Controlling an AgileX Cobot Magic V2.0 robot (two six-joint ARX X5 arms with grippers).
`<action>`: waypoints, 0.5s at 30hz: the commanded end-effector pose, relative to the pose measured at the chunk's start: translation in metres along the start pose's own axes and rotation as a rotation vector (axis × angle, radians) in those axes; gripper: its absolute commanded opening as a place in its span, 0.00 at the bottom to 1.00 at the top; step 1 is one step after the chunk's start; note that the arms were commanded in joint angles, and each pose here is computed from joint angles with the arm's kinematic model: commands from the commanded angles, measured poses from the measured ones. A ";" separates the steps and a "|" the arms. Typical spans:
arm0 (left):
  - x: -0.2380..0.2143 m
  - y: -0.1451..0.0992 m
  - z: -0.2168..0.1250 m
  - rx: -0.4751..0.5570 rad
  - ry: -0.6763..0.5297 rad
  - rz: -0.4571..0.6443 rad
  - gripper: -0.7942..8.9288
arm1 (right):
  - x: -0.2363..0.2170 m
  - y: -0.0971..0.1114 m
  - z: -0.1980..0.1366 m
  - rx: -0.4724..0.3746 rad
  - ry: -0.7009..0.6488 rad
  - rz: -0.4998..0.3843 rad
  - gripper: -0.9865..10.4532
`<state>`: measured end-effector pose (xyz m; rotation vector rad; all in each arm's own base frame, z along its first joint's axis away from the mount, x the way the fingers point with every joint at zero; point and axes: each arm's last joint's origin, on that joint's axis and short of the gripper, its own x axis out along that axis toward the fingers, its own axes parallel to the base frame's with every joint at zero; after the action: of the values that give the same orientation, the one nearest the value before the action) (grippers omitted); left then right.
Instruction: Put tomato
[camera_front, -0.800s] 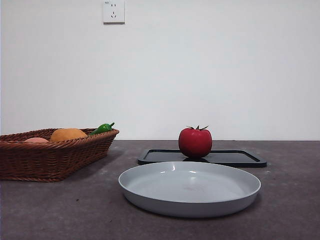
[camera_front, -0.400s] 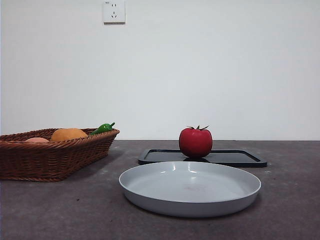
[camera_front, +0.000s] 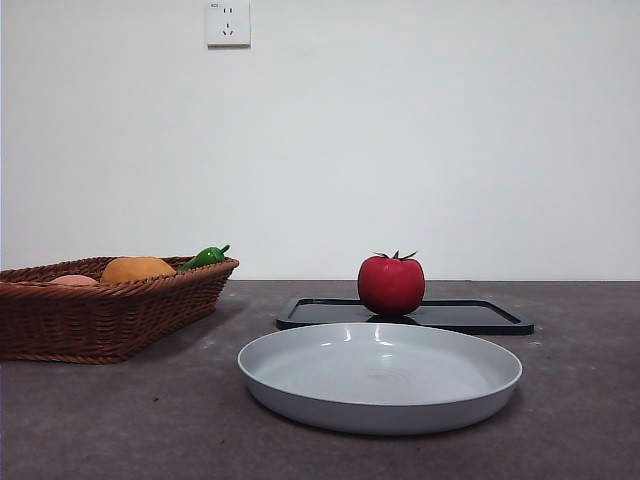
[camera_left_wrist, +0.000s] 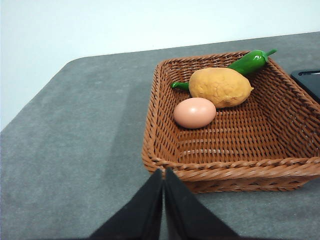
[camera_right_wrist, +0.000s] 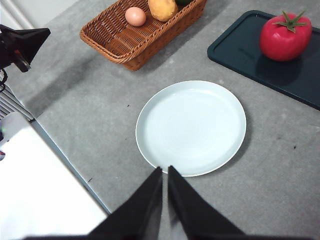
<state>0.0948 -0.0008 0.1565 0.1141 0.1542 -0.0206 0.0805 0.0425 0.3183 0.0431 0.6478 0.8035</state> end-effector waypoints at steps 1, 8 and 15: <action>0.002 -0.001 -0.007 -0.003 0.024 -0.003 0.09 | 0.000 0.001 0.002 -0.006 -0.008 0.008 0.09; 0.002 -0.001 -0.007 -0.003 0.024 -0.003 0.09 | 0.000 0.001 0.002 -0.005 -0.008 0.008 0.09; 0.002 -0.001 -0.007 -0.003 0.024 -0.003 0.09 | -0.008 -0.003 0.003 -0.091 -0.082 -0.072 0.09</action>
<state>0.0948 -0.0008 0.1565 0.1141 0.1542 -0.0206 0.0794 0.0359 0.3212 0.0106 0.5736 0.7554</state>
